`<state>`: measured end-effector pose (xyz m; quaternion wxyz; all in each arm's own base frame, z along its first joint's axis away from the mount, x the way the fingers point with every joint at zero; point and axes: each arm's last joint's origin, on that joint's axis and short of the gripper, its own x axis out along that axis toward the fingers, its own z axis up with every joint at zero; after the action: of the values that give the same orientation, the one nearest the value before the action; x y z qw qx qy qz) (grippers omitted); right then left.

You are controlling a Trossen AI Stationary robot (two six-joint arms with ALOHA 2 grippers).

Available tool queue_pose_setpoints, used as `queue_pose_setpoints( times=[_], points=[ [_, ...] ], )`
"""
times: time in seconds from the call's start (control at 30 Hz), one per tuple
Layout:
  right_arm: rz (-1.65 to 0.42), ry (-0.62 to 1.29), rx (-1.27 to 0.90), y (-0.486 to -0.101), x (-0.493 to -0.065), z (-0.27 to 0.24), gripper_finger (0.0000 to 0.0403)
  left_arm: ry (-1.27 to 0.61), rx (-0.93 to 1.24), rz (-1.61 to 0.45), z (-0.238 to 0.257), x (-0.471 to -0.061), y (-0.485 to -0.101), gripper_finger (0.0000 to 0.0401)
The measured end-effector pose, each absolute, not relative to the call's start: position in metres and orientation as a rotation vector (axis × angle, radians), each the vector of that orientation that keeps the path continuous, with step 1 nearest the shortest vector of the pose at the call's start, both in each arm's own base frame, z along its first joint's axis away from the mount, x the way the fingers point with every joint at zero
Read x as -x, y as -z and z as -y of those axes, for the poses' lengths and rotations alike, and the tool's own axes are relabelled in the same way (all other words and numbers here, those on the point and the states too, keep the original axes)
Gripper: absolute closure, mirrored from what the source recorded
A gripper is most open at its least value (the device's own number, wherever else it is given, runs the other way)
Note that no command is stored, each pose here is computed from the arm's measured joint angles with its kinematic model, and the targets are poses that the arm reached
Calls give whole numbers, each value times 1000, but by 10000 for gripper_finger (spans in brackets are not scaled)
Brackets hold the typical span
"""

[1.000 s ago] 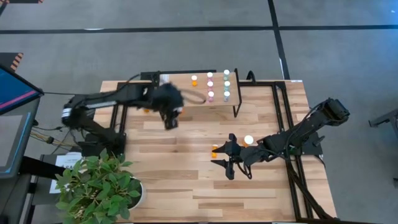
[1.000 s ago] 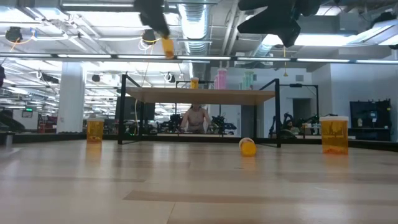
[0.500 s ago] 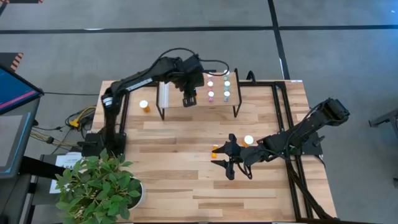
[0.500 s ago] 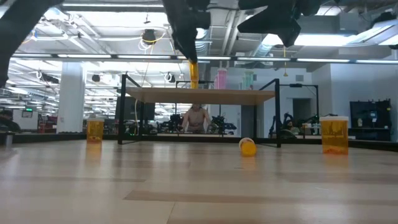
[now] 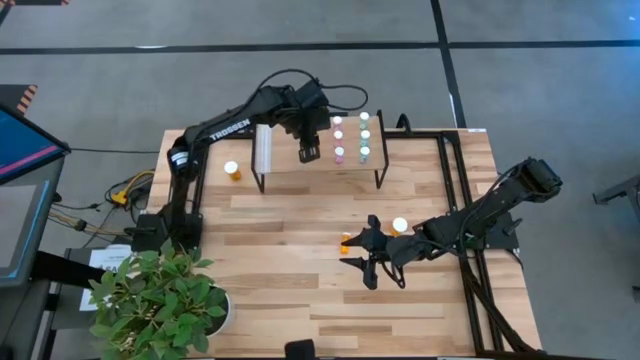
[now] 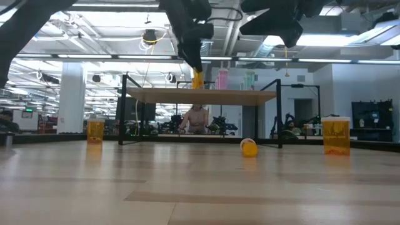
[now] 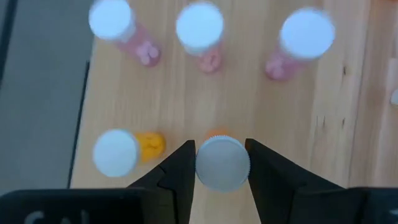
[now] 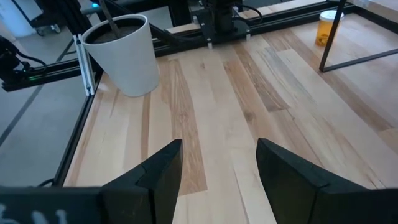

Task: Pick and place medicine bottles onto shelf by color
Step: Align the left small orange pill bottle with the other small orange pill bottle on the shelf, then align the small orange pill bottle with the other small orange pill bottles on the shelf

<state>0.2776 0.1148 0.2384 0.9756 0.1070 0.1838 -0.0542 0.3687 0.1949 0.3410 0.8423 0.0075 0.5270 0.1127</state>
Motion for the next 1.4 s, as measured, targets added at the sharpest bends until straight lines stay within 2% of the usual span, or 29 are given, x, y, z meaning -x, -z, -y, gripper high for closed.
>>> queue_pose_setpoints(
  times=[0.53, 0.93, 1.4],
  points=[
    [-376, 111, -215, -238, -277, -115, 179, -243, 14, -1177, -204, -366, -330, 283],
    [-376, 111, -215, -238, -277, -115, 179, -253, 5, -1151, -205, -369, -331, 225],
    [-376, 111, -212, -238, -277, -115, 179, -302, -26, -1156, -204, -365, -344, 217]
  ],
)
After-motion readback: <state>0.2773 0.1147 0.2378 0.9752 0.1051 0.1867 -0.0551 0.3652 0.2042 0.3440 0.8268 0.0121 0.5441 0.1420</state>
